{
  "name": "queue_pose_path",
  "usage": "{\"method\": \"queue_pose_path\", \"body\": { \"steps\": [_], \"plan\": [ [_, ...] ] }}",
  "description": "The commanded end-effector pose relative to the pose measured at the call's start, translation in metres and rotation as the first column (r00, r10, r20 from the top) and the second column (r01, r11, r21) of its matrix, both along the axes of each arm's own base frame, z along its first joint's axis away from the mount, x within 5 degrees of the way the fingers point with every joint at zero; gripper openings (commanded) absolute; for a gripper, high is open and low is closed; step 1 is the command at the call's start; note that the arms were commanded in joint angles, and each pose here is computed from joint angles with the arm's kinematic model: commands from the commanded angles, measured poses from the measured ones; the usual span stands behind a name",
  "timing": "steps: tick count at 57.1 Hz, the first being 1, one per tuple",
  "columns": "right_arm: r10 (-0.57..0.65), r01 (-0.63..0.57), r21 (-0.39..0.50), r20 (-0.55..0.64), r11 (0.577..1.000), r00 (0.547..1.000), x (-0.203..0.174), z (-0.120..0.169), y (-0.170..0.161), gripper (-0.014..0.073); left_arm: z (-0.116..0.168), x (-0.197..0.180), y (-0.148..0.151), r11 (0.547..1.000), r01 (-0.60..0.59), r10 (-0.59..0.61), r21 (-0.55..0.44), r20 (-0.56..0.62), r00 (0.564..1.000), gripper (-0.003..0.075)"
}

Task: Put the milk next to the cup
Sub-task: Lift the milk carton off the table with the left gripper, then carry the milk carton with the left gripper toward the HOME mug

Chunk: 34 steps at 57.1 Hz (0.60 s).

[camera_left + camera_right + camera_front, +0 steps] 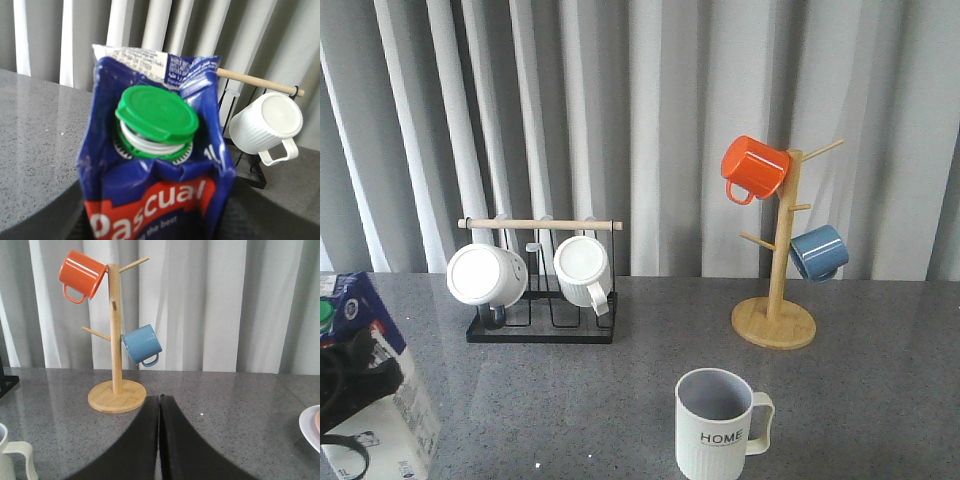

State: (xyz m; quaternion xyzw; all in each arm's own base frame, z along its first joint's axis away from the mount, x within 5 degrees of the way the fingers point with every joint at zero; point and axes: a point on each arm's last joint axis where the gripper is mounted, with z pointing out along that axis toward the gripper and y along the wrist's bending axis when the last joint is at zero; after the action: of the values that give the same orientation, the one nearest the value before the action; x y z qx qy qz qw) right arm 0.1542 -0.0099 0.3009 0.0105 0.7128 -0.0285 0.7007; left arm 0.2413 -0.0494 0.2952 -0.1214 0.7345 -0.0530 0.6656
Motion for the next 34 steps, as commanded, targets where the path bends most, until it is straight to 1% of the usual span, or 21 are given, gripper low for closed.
{"method": "queue_pose_path", "body": {
  "steps": [1, 3, 6, 10, 14, 17, 21, 28, 34],
  "plan": [
    [0.003, -0.001, -0.021, 0.1, 1.0, 0.995, 0.0, 0.016, 0.0, -0.001, 0.037, -0.001, -0.021, 0.996, 0.002, -0.006, 0.085, 0.054, 0.999, 0.0213],
    [0.003, -0.001, -0.021, 0.1, 1.0, 0.995, 0.0, 0.016, 0.0, -0.001, 0.044, 0.0, -0.03, 0.995, 0.02, -0.026, 0.098, 0.056, 0.998, 0.0213],
    [0.003, -0.001, -0.021, 0.1, 1.0, 0.995, 0.0, 0.016, 0.0, -0.001, 0.054, 0.001, -0.044, 0.995, 0.037, -0.043, 0.09, 0.069, 0.997, 0.0213],
    [0.003, -0.001, -0.021, 0.101, 1.0, 0.995, 0.0, 0.016, 0.0, -0.001, 0.066, 0.002, -0.06, 0.998, 0.016, -0.021, 0.056, 0.099, 0.995, 0.0213],
    [0.003, -0.001, -0.021, 0.101, 1.0, 0.995, 0.0, 0.016, 0.0, -0.001, 0.071, 0.002, -0.077, 0.999, -0.01, 0.007, 0.03, 0.119, 0.993, 0.0213],
    [0.003, -0.001, -0.021, 0.101, 1.0, 0.995, 0.0, 0.016, 0.0, -0.001, 0.073, 0.003, -0.089, 1.0, -0.021, 0.018, 0.024, 0.121, 0.992, 0.0213],
    [0.003, -0.001, -0.021, 0.101, 1.0, 0.995, 0.0, 0.016, 0.0, -0.001, 0.071, 0.007, -0.106, 0.999, -0.013, 0.008, 0.041, 0.11, 0.994, 0.0213],
    [0.003, -0.001, -0.021, 0.101, 1.0, 0.995, 0.0, 0.016, 0.0, -0.001, 0.072, 0.013, -0.142, 0.998, 0.05, -0.054, 0.044, 0.103, 0.993, 0.0213],
    [0.003, -0.001, -0.021, 0.101, 1.0, 0.995, 0.0, 0.016, 0.0, -0.001, 0.067, 0.016, -0.171, 0.994, 0.097, -0.102, 0.056, 0.094, 0.99, 0.0213]
  ]
}}
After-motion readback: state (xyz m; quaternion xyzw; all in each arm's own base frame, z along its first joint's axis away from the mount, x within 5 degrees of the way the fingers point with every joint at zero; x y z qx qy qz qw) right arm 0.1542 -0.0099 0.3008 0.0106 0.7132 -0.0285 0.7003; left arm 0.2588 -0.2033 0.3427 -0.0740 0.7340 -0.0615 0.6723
